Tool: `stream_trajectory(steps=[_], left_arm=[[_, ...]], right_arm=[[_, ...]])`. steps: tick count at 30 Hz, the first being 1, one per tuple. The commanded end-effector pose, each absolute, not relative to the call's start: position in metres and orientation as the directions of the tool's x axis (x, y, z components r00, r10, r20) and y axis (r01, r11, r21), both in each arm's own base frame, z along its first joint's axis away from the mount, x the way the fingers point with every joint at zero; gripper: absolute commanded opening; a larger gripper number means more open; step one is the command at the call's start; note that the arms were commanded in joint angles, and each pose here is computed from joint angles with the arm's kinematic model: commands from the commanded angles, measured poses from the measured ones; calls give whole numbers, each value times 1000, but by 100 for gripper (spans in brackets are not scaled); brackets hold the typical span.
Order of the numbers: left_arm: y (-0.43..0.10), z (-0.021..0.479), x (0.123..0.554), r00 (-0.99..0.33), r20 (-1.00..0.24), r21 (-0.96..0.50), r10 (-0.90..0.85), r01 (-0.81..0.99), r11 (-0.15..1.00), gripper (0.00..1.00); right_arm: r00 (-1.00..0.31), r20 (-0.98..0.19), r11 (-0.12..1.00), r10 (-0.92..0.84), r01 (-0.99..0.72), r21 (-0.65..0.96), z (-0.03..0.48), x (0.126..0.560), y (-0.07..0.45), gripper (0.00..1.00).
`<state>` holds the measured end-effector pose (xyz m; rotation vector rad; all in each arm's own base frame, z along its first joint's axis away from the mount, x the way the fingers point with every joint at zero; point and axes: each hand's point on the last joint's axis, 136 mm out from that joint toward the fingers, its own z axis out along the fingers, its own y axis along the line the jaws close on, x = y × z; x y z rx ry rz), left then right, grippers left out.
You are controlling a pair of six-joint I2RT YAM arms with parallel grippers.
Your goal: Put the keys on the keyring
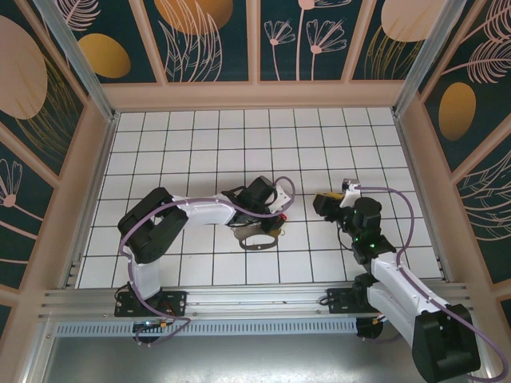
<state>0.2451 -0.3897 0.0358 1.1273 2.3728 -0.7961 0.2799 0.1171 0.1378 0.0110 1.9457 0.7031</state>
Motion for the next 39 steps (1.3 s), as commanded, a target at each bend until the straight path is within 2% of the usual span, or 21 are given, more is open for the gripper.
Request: stream_trajectory(steps=[1, 4, 14, 22, 33, 39], left_arm=[[-381, 21, 244, -629, -502, -320, 594, 772, 548, 6], [-379, 18, 243, -633, -482, -313, 605, 770, 557, 14], [-378, 20, 249, -622, -468, -277, 628, 778, 565, 17], [-378, 21, 257, -586, -458, -192, 669, 800, 569, 24], [-375, 18, 262, -507, -395, -13, 766, 837, 547, 27], [-371, 18, 265, -503, -379, 17, 777, 835, 550, 23]], right_arm=[[-458, -828, 821, 322, -300, 486, 141, 281, 116, 51], [-459, -828, 824, 322, -296, 484, 141, 281, 114, 51], [-443, -833, 829, 331, -285, 481, 141, 281, 104, 51], [-440, -833, 826, 334, -289, 484, 142, 280, 102, 50], [-420, -841, 830, 341, -286, 480, 147, 280, 96, 50], [-419, -842, 828, 340, -291, 479, 149, 280, 97, 50]])
